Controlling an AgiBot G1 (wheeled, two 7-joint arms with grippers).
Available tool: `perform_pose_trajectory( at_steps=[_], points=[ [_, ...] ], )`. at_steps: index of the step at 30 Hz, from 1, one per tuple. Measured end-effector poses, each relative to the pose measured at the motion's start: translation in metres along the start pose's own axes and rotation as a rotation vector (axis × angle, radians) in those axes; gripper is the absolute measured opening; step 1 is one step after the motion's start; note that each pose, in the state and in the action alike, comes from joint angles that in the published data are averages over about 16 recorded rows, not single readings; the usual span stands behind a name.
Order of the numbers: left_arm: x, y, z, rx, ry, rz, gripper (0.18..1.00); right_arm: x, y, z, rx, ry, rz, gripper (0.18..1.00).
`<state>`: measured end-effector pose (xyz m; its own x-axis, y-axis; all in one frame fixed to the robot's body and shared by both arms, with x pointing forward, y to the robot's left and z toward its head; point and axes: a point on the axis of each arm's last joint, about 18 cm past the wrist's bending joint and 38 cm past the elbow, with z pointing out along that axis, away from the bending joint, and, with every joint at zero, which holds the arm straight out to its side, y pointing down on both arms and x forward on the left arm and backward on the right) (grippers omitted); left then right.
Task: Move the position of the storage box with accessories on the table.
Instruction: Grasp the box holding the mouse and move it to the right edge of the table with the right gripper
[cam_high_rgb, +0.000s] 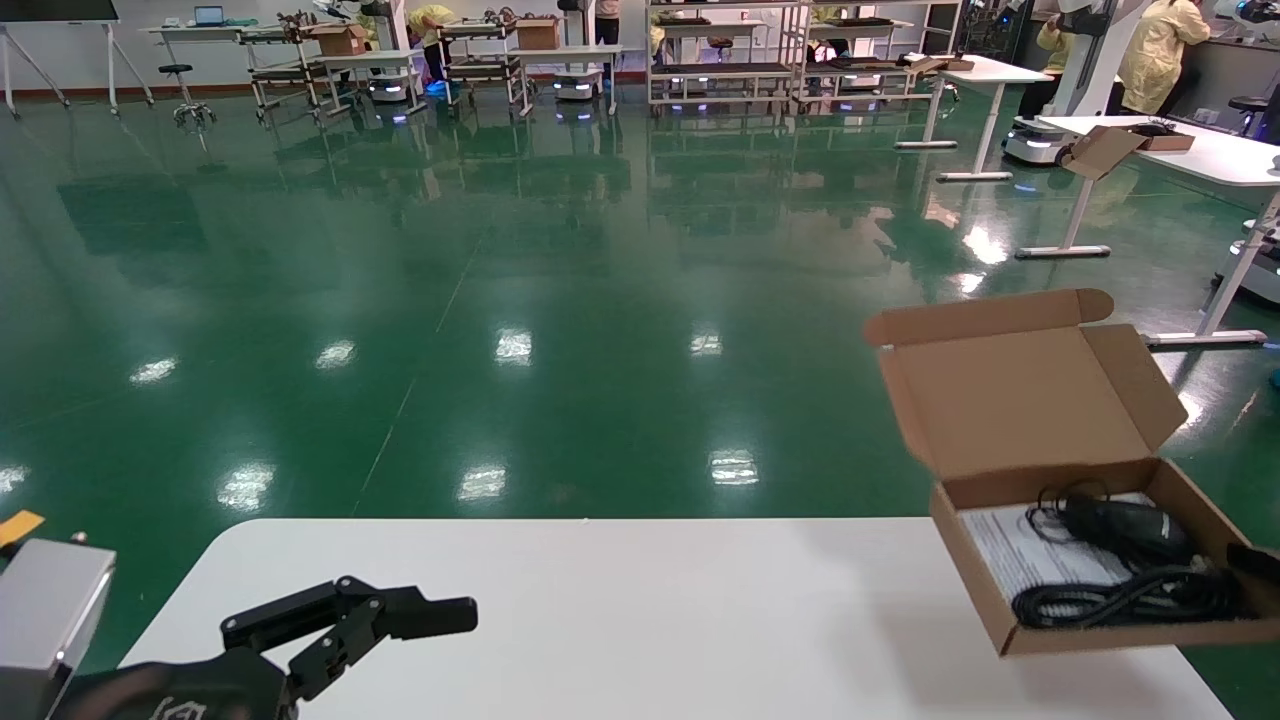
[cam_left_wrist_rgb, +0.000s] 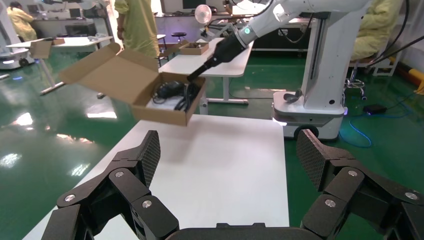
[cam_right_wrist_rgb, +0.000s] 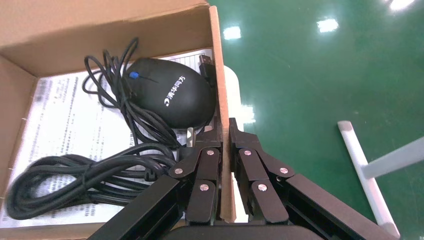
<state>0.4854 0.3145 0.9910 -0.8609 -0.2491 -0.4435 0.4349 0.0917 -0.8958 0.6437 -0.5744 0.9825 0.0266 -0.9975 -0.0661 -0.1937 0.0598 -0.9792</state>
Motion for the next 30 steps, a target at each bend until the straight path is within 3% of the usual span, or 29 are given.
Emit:
perform_pose_trajectory(
  at_steps=[19, 30],
  points=[
    [0.0, 0.0, 0.0, 0.0, 0.0, 0.0, 1.0, 0.01, 0.049, 0.029, -0.021, 0.116, 0.018, 0.202],
    [0.0, 0.0, 0.0, 0.0, 0.0, 0.0, 1.0, 0.003, 0.067, 0.045, -0.026, 0.141, 0.026, 0.202]
  ],
)
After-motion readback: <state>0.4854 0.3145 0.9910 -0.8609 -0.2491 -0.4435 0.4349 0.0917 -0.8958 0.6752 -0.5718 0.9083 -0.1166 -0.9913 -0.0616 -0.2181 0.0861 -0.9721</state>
